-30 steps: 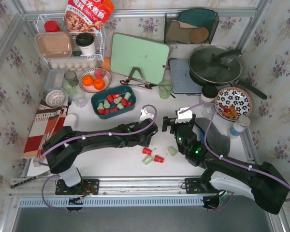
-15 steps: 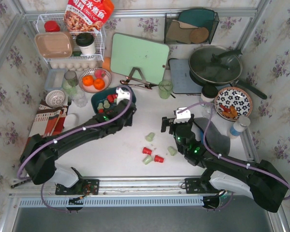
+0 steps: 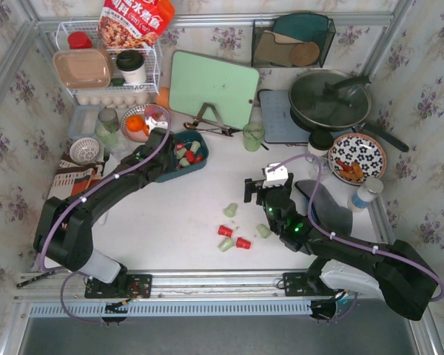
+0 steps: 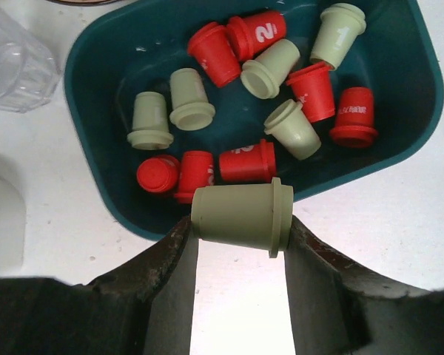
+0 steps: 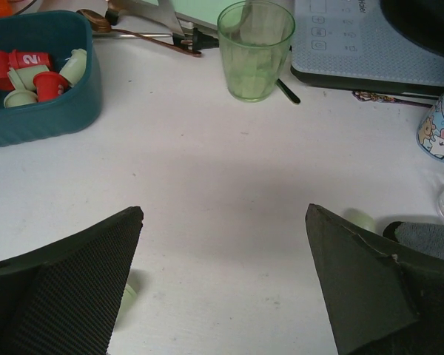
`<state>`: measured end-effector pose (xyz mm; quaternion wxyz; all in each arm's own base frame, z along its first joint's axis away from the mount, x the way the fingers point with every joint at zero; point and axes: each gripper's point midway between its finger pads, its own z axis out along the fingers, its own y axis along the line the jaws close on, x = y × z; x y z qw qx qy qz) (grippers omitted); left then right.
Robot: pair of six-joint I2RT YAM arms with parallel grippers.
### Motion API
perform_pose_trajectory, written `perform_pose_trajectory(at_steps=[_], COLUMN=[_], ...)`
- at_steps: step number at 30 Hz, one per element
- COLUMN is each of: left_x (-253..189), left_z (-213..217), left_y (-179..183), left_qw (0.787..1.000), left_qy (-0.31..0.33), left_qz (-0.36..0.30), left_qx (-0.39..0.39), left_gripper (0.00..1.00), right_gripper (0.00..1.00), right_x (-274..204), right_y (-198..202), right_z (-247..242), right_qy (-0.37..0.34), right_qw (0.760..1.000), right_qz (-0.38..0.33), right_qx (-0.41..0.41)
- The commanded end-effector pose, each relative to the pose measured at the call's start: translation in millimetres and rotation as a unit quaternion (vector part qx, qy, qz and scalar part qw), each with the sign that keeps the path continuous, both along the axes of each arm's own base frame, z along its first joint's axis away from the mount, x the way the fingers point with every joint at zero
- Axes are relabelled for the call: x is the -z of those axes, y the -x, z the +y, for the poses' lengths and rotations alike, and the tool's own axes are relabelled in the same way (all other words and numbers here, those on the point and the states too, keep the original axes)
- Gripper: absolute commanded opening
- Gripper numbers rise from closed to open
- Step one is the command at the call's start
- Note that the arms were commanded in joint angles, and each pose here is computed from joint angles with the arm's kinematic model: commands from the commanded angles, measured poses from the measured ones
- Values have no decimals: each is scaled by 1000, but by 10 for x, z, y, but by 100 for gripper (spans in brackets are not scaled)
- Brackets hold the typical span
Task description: Mix the coffee capsules in the storage basket
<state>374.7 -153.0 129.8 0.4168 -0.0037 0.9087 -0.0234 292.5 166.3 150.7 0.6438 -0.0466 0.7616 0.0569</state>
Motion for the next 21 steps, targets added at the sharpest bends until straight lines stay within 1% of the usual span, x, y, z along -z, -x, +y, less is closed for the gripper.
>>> perform_pose_trajectory(at_steps=[1,10,17,21], left_x=[15,76,94,92], left_z=[-83,-52,-45,-28], left_y=[-134,-259,-275,-276], left_qw=[1000,1000,1000,1000], left_qy=[17,15,16,14], left_qz=[-2,5,6,6], left_qx=[16,8,5,1], left_gripper=[30,32,34,37], right_gripper=[100,100,100,100], right_x=[-83,-82,-86,-85], right_y=[-23,-25,-25,-25], right_z=[32,40,44,47], right_qy=[-12,-12,-11,-11], right_qw=[1000,1000,1000,1000], right_qz=[-11,-10,-10,-10], right_qx=[-1,-3,-4,-4])
